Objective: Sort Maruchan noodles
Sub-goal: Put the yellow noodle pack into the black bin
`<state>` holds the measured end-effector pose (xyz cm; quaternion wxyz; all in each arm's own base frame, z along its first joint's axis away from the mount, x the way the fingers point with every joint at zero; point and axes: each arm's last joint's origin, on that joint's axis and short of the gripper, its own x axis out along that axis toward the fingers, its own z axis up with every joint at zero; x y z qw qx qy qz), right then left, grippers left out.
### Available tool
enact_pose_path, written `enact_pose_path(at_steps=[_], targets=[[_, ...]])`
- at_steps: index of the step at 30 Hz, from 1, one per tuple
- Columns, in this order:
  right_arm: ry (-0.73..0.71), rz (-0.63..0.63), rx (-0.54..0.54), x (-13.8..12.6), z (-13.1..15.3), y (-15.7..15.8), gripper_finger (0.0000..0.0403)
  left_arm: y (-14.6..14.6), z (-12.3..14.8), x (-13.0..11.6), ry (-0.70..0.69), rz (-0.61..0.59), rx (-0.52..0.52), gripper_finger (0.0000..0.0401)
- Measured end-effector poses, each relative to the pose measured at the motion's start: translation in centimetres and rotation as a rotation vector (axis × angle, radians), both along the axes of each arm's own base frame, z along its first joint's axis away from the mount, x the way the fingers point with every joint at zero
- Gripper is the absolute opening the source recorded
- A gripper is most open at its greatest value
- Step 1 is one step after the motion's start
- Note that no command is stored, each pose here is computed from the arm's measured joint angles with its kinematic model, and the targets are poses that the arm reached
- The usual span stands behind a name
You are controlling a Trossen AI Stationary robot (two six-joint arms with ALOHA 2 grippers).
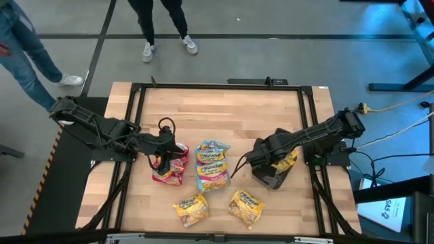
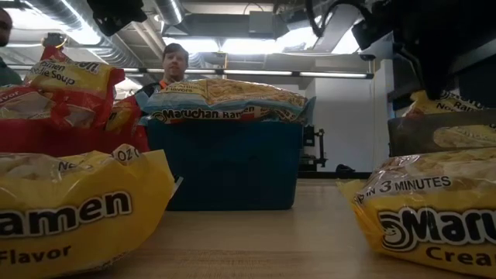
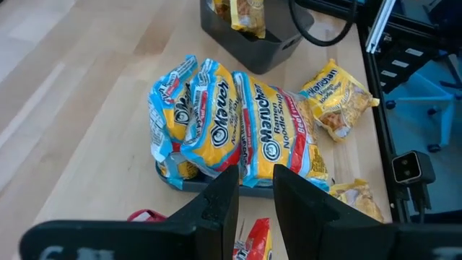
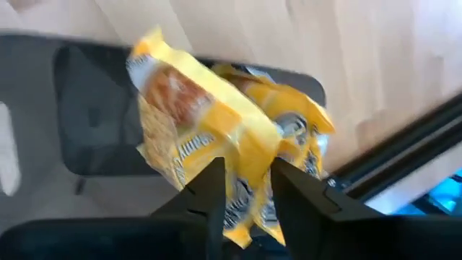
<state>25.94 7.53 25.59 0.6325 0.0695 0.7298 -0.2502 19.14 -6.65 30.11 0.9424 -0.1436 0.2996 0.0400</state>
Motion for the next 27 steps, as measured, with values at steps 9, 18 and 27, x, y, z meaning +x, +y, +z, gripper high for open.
enact_pose_path(at_steps=[9, 18, 27], targets=[[0.001, 0.002, 0.002, 0.0, 1.4, 0.1, 0.0157, 0.0, 0.0, 0.0, 0.001, -0.001, 0.004, 0.008], [-0.187, 0.0, 0.051, 1.5, 4.5, 0.5, 0.0172, 0.0, 0.0, 0.0, 0.002, -0.001, 0.005, 0.008], [-0.202, -0.002, 0.057, 3.4, 1.8, 1.0, 0.0091, 0.0, 0.0, 0.0, 0.004, 0.0, 0.006, 0.008]])
